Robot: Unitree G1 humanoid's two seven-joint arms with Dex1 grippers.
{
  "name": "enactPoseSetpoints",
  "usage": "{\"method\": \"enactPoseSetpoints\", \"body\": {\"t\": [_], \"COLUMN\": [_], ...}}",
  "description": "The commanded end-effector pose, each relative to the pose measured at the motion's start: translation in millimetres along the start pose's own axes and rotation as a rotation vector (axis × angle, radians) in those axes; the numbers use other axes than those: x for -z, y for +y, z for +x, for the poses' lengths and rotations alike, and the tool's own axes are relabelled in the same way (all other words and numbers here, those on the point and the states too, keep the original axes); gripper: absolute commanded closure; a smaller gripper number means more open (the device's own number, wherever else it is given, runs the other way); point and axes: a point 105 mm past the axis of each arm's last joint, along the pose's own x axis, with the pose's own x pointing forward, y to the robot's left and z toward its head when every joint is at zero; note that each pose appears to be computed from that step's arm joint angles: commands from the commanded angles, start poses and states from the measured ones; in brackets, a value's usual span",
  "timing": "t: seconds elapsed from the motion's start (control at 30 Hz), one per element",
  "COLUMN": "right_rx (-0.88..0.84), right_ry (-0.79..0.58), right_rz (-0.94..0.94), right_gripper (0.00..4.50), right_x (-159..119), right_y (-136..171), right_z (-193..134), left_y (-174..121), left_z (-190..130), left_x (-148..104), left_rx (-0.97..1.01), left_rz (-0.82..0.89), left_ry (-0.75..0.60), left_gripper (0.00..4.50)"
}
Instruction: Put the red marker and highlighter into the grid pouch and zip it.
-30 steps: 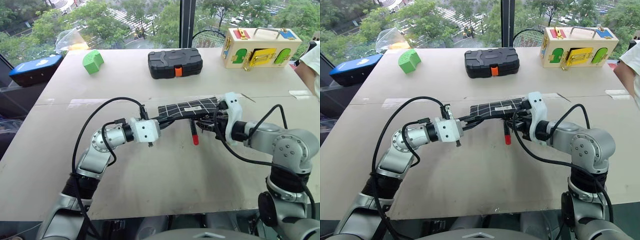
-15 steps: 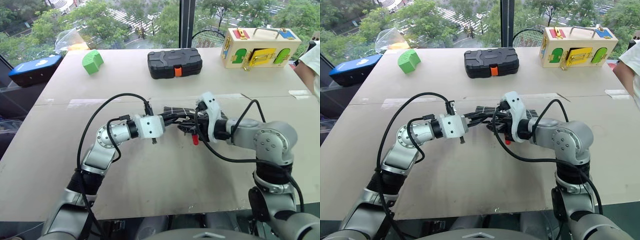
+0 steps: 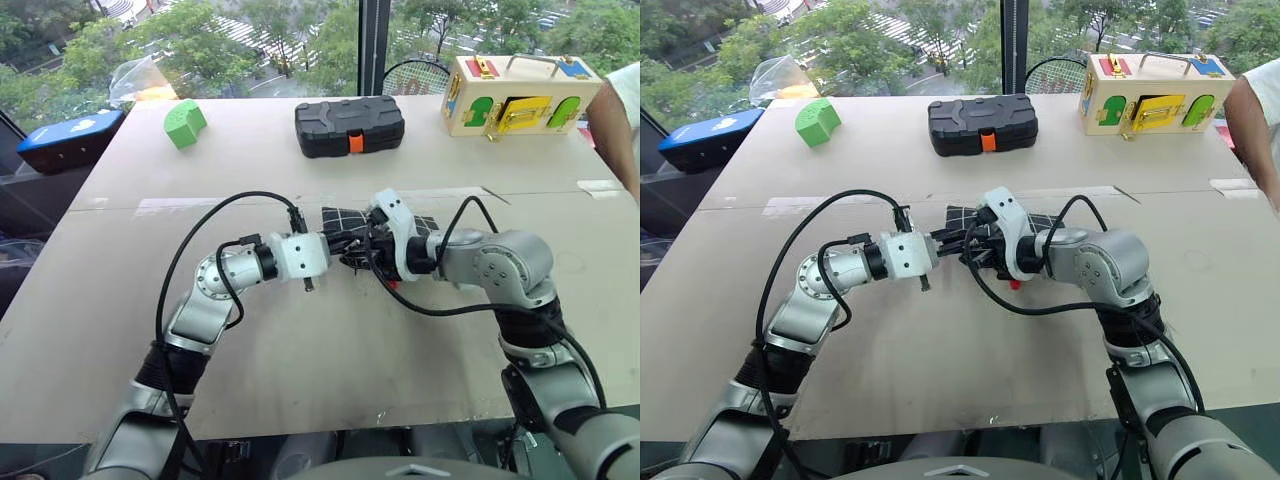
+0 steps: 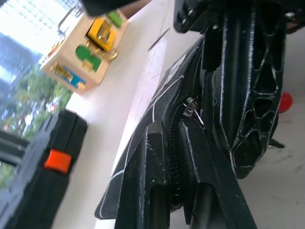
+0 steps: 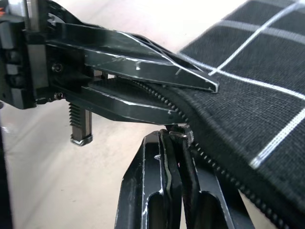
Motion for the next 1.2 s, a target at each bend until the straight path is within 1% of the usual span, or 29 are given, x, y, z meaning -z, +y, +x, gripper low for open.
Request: {"method": "enactPoseSetpoints", "body": {"t": [0.03,0.07,0.1,0.17,0.2,0.27,0.37,0.43,0.53,0.73,0.9,1.07,1.13,1.2], "right_rx": [0.017,0.018,0.027,0.035,0.041,0.047,0.162,0.254,0.349,0.417,0.438,0.371,0.313,0.218], "right_ry": [-0.114,-0.130,-0.139,-0.164,-0.179,-0.205,-0.303,-0.335,-0.364,-0.301,-0.296,-0.341,-0.363,-0.378], "right_rz": [-0.104,-0.111,-0.126,-0.133,-0.121,-0.110,-0.035,0.011,0.082,0.127,0.150,0.181,0.195,0.198], "right_gripper": [3.24,2.73,2.36,2.36,2.54,3.30,4.49,4.49,4.49,4.49,4.49,4.49,4.49,4.49], "right_x": [-18,-19,-17,-14,-13,-12,-19,-22,-23,-12,-14,-26,-30,-33], "right_y": [3,5,7,12,13,17,6,-7,-21,-35,-45,-40,-33,-19], "right_z": [-33,-41,-50,-65,-71,-80,-87,-89,-88,-78,-70,-65,-66,-67], "left_y": [20,22,24,27,28,29,30,30,30,29,21,16,16,16], "left_z": [-12,-14,-15,-17,-18,-18,-17,-17,-15,-10,-7,-9,-10,-11], "left_x": [-2,1,3,6,7,8,7,7,5,-3,-7,-6,-5,-4], "left_rx": [-0.105,-0.118,-0.131,-0.150,-0.156,-0.164,-0.161,-0.158,-0.150,-0.131,-0.098,-0.089,-0.096,-0.103], "left_rz": [-0.082,-0.100,-0.120,-0.149,-0.159,-0.173,-0.185,-0.188,-0.184,-0.166,-0.148,-0.135,-0.141,-0.143], "left_ry": [-0.005,0.005,0.010,0.018,0.021,0.022,0.019,0.017,0.011,-0.013,-0.028,-0.028,-0.021,-0.015], "left_gripper": [4.50,4.50,4.50,4.50,4.50,4.50,4.50,4.50,4.50,4.50,4.50,4.50,4.50,4.50]}}
